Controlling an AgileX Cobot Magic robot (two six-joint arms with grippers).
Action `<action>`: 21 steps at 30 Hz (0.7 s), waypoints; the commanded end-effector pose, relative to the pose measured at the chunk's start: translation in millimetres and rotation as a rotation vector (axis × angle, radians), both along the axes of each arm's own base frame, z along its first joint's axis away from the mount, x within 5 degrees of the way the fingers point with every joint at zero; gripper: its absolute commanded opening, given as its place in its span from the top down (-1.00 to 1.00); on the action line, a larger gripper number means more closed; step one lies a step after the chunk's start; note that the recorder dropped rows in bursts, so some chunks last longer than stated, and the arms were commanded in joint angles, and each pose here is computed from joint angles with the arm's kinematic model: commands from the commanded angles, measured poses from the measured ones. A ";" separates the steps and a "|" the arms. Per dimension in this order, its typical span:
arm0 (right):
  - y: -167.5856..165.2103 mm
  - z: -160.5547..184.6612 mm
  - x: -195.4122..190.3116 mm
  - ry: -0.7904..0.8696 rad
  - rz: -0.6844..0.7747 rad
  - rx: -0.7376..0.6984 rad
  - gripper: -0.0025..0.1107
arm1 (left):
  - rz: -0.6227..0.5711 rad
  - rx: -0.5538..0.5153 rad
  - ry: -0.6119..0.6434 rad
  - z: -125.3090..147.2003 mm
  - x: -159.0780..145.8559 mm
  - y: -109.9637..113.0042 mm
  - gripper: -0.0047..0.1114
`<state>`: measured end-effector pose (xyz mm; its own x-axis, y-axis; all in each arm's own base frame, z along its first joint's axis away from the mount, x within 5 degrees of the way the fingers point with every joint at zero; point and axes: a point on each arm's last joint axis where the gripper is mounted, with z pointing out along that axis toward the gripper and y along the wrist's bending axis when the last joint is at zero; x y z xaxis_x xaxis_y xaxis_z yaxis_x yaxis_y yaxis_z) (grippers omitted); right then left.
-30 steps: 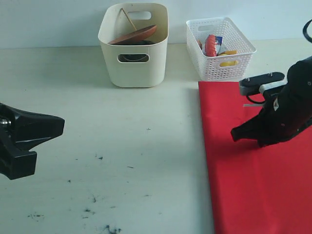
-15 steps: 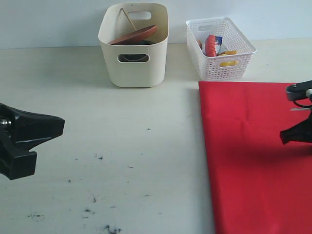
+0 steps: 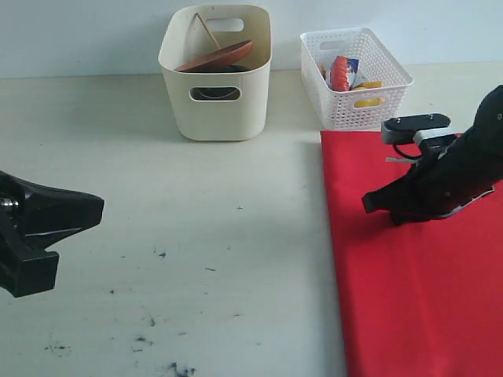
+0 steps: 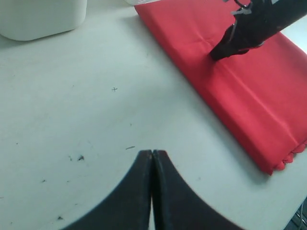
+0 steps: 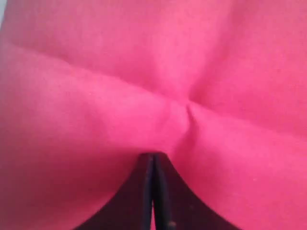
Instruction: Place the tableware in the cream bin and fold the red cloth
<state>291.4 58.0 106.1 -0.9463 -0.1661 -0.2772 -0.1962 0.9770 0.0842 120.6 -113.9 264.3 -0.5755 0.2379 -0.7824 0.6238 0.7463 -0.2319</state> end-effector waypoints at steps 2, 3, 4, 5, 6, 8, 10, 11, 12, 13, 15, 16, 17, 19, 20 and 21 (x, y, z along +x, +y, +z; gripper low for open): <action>-54.7 -14.9 -5.6 0.112 -0.113 -0.165 0.96 | -0.002 0.005 0.001 -0.5 -1.0 1.0 0.88; -62.8 -14.9 -5.6 0.114 -0.140 -0.176 0.96 | -0.002 0.005 0.001 -0.5 -1.0 1.0 0.88; -70.7 -14.8 -5.5 0.111 -0.158 -0.187 0.96 | -0.002 0.006 0.002 -0.7 -1.1 1.1 0.88; -77.5 -14.6 -4.8 0.102 -0.169 -0.193 0.96 | -0.002 0.006 0.002 -0.7 -1.1 1.1 0.88; -81.7 -14.0 -3.5 0.091 -0.183 -0.190 0.96 | -0.003 0.007 0.004 -0.8 -1.3 1.1 0.88; -88.6 -12.7 -1.7 0.069 -0.210 -0.183 0.96 | -0.004 0.008 0.006 -1.0 -1.4 1.1 0.88; -88.9 -7.7 1.2 0.048 -0.234 -0.169 0.96 | -0.004 0.008 0.006 -1.0 -1.4 1.1 0.88; -88.4 -2.8 2.1 0.026 -0.248 -0.158 0.96 | -0.004 0.008 0.006 -1.0 -1.4 1.1 0.88; -87.9 3.5 2.8 0.003 -0.262 -0.147 0.96 | -0.004 0.008 0.006 -1.0 -1.4 1.1 0.88; -86.9 11.8 3.5 -0.025 -0.276 -0.136 0.96 | -0.004 0.008 0.006 -1.0 -1.4 1.1 0.88; -86.4 29.5 2.9 -0.078 -0.291 -0.124 0.96 | -0.005 0.011 0.003 -1.0 -1.4 1.2 0.88; -86.3 39.9 1.2 -0.108 -0.306 -0.119 0.96 | -0.005 0.011 0.003 -1.0 -1.4 1.2 0.88; -86.2 49.7 -0.9 -0.140 -0.322 -0.112 0.96 | -0.005 0.011 0.003 -1.0 -1.4 1.2 0.88; -87.8 62.5 -6.0 -0.186 -0.341 -0.120 0.96 | -0.006 0.012 0.005 -1.2 -1.5 1.2 0.88; -89.4 66.5 -8.8 -0.200 -0.368 -0.122 0.96 | -0.006 0.012 0.005 -1.2 -1.5 1.2 0.88; -91.9 66.7 -11.9 -0.202 -0.398 -0.124 0.96 | -0.007 0.014 0.007 -1.3 -1.7 1.2 0.88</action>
<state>287.8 -27.9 165.2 -0.8933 0.1032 -0.4375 0.1336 0.9903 -0.0393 119.9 -113.7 263.5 -0.5803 0.2464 -0.7762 0.6254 0.7453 -0.2310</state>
